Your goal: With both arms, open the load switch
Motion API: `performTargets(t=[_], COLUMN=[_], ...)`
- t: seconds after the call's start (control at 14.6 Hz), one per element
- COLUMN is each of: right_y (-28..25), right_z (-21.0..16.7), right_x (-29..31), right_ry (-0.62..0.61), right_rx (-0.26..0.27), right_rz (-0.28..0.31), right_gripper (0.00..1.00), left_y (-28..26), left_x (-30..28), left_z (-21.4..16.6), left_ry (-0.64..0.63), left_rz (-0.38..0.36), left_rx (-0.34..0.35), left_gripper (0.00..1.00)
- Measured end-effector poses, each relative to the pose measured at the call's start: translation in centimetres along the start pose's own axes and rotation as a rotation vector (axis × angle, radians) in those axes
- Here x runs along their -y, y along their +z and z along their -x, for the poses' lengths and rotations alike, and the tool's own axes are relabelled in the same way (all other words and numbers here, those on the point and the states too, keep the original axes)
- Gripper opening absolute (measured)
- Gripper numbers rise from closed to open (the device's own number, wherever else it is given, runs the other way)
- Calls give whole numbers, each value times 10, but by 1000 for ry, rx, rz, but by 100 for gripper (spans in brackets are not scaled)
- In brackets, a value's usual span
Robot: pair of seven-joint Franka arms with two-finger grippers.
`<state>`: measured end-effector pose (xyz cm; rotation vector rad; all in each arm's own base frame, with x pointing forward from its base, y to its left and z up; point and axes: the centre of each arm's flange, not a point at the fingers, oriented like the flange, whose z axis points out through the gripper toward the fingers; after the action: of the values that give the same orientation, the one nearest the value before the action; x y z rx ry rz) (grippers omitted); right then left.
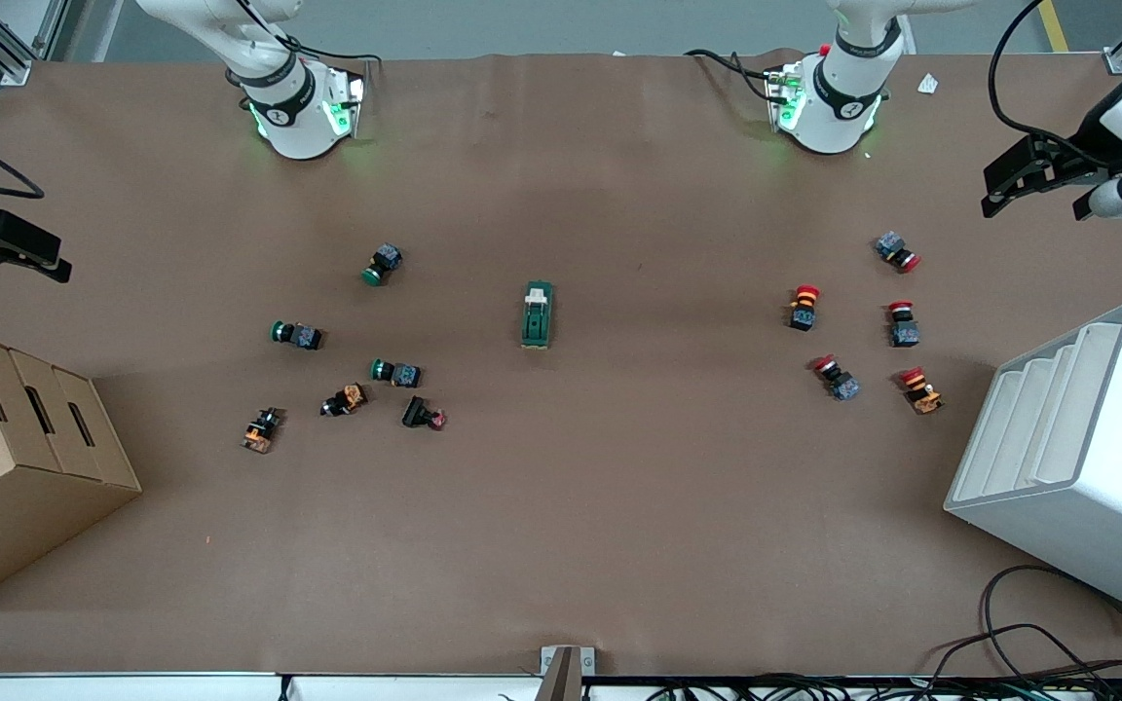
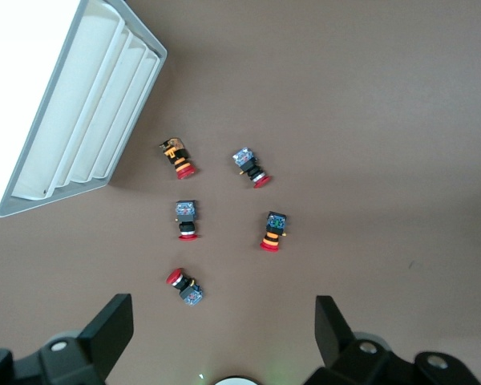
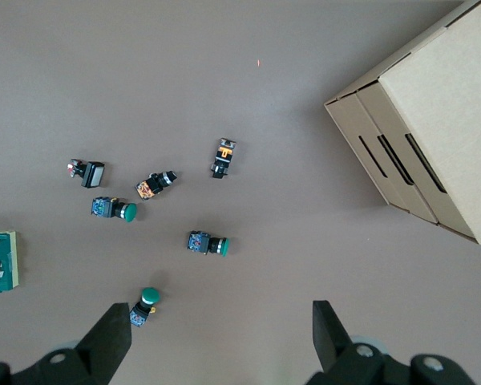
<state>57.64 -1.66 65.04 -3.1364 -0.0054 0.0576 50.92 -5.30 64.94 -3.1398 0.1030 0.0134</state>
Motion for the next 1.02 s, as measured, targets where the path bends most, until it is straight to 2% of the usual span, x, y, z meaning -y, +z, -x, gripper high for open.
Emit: performTargets(t=[0.55,1.02], right_y=[3,-21], right_z=[11,57], right_x=[-5,4], right_ry=[9,-12], right_rx=[37,7], right_rz=[-2,-2], right_gripper=[100,100], left_y=[6,7], left_x=[-5,-2], left_z=[0,-3], left_ry=[14,8], left_rz=[5,6], left_rx=[13,12], left_gripper=[100,100])
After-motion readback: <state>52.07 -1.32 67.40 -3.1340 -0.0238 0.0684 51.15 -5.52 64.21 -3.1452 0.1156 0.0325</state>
